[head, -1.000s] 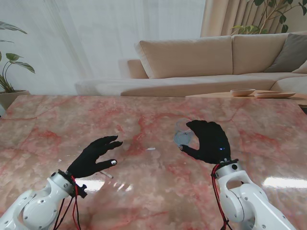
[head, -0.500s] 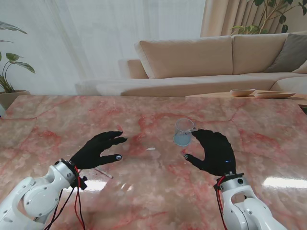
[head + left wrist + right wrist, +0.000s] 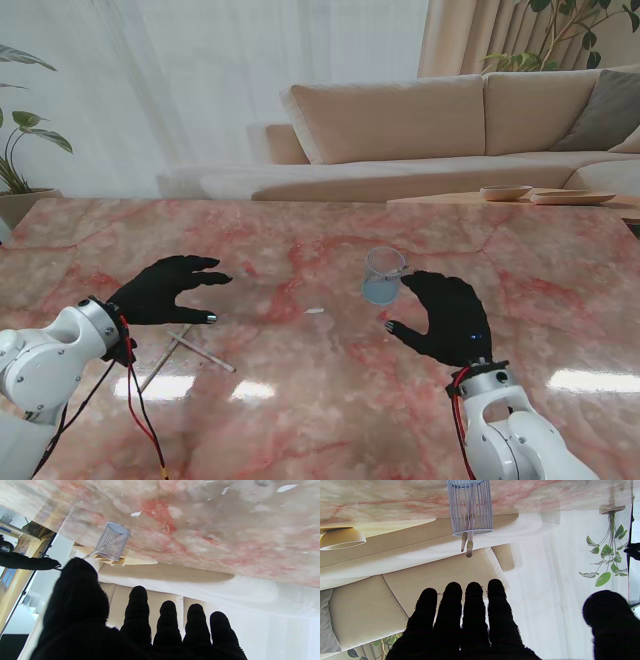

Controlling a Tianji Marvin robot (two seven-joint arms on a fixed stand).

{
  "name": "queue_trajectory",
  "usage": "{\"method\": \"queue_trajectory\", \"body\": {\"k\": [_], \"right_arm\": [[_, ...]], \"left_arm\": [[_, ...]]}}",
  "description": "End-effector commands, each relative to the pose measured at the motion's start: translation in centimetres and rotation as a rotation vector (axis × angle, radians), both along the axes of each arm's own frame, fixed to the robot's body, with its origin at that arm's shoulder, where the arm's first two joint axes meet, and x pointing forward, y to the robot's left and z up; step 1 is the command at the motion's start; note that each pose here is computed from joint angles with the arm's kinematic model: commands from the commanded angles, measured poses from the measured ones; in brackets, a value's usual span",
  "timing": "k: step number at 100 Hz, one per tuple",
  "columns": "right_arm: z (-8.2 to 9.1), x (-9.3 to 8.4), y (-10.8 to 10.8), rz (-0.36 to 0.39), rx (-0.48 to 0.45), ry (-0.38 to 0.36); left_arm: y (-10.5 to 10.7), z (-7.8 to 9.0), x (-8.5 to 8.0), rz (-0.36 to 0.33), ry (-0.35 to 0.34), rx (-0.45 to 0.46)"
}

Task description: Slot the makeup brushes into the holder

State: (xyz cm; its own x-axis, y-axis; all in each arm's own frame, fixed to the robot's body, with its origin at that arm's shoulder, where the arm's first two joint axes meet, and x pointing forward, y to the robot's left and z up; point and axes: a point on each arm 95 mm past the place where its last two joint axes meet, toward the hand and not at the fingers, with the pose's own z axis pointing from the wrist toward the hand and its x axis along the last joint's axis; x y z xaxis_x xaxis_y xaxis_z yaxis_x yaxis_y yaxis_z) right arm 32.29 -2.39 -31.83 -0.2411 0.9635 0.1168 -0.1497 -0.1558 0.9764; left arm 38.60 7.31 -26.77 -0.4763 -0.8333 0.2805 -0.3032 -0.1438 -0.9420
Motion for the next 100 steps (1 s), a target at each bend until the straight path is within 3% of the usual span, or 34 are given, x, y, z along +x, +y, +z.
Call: {"method": "queue_trajectory", "body": {"k": [1,32,64,100], "right_arm": [[-0.6,-0.1,0.0,-0.009,0.000,0.027],[-0.7,-0.1,0.3,-0.018,-0.004,0.042],[-0.6,0.0,0.8,-0.012,-0.009,0.044],[-1.0,0.1,1.4,-0.010,-0.009,0.061]], "left_arm": [[1.5,0.1,0.6,0.020,0.008,0.048],[2.9,-1.7,1.2,-0.010,0.030,0.180],[3.8,-5.3,1.0,0.033,0.054,0.193],[3.1,-5.6,1.2,0.023,-0.018,0.202]]}}
